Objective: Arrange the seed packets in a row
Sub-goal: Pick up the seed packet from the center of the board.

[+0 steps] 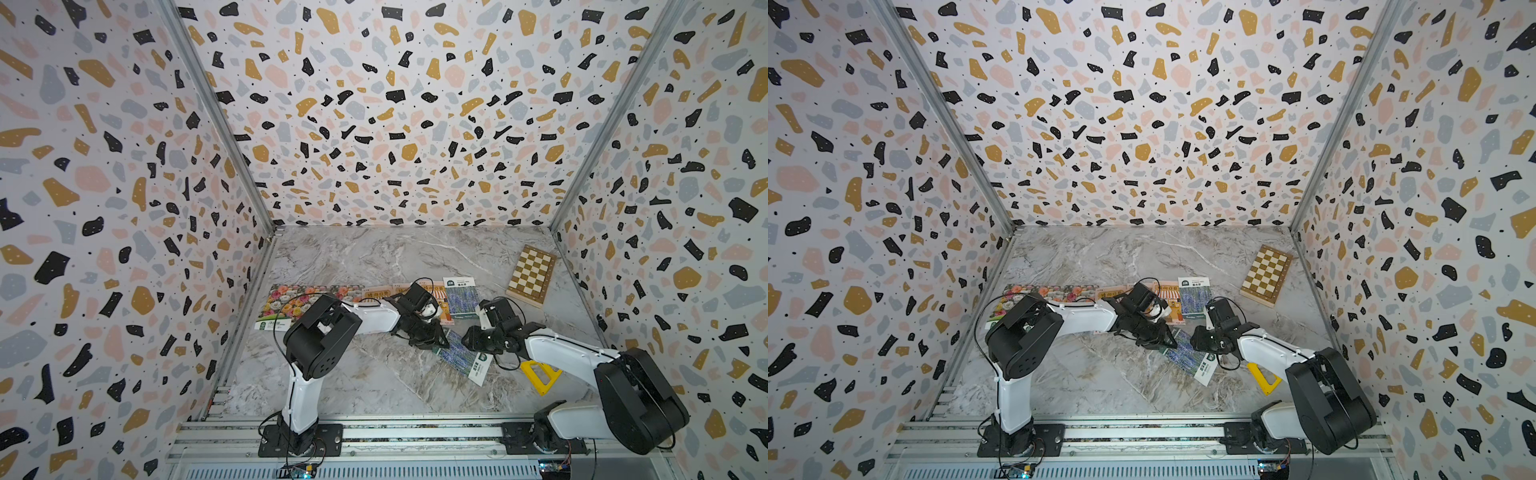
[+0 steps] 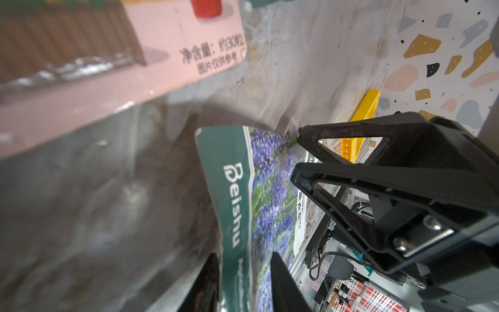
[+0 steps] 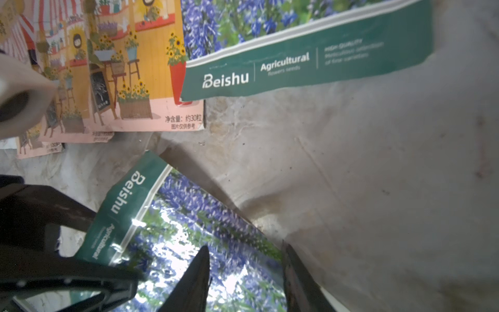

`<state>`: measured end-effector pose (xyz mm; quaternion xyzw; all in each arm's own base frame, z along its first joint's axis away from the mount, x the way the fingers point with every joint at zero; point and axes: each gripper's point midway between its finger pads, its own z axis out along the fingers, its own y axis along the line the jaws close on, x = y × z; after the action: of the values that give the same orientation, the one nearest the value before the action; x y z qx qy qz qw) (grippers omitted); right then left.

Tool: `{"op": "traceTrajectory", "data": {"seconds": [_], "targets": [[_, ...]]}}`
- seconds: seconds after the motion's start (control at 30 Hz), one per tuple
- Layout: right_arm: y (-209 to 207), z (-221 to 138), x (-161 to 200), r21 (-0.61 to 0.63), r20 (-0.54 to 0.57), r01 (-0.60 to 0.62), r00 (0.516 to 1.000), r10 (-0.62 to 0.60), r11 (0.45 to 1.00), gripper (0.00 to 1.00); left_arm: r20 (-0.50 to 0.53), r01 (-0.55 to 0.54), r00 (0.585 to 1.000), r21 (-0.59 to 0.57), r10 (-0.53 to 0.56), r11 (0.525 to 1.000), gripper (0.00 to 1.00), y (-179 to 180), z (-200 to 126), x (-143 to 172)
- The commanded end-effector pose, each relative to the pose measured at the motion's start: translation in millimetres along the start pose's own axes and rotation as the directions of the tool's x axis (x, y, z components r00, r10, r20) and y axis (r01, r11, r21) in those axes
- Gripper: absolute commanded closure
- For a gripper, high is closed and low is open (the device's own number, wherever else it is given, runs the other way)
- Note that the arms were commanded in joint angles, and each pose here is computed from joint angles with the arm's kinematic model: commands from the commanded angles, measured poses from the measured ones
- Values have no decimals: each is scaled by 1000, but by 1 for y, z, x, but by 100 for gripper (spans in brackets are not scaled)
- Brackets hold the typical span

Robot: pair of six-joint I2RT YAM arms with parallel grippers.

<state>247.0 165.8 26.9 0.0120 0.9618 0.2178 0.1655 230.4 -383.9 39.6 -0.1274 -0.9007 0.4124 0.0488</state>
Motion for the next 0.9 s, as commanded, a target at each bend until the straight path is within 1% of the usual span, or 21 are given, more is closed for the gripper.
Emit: {"op": "traceTrajectory", "data": {"seconds": [0.0, 0.17, 0.27, 0.37, 0.4, 0.5, 0.53, 0.6, 0.7, 0.77, 0.87], "targets": [[-33, 6, 47, 115, -155, -34, 987, 51, 993, 55, 28, -44, 999, -2, 44, 999, 76, -12, -11, 1], [-28, 1, 38, 112, -140, -22, 989, 38, 994, 56, 52, -46, 998, 2, 45, 999, 91, -19, -22, 3], [-18, -11, 19, 101, -80, -11, 997, 20, 995, 55, 80, -63, 995, -5, 64, 998, 100, -28, -34, 1], [0, -32, -9, 64, 16, -3, 1000, 2, 998, 53, 100, -85, 991, -26, 88, 996, 100, -37, -49, 3], [6, -40, -19, 48, 54, -3, 999, 0, 999, 50, 111, -98, 989, -30, 101, 995, 100, -41, -55, 3], [24, -64, -48, -23, 167, -5, 986, 8, 1000, 41, 157, -124, 979, -41, 129, 991, 100, -52, -79, -1], [30, -73, -58, -59, 205, -6, 979, 18, 998, 37, 183, -130, 973, -51, 137, 990, 100, -54, -90, -4], [42, -88, -76, -137, 271, -3, 962, 40, 991, 32, 241, -129, 960, -75, 144, 989, 100, -56, -114, -12], [64, -109, -97, -282, 336, 11, 938, 88, 959, 27, 373, -100, 918, -110, 134, 989, 100, -53, -160, -30], [81, -122, -107, -384, 354, 24, 927, 123, 923, 24, 474, -69, 871, -146, 131, 987, 100, -47, -190, -43], [110, -141, -117, -529, 349, 38, 920, 177, 848, 22, 615, -29, 778, -168, 128, 985, 100, -45, -232, -61]]}}
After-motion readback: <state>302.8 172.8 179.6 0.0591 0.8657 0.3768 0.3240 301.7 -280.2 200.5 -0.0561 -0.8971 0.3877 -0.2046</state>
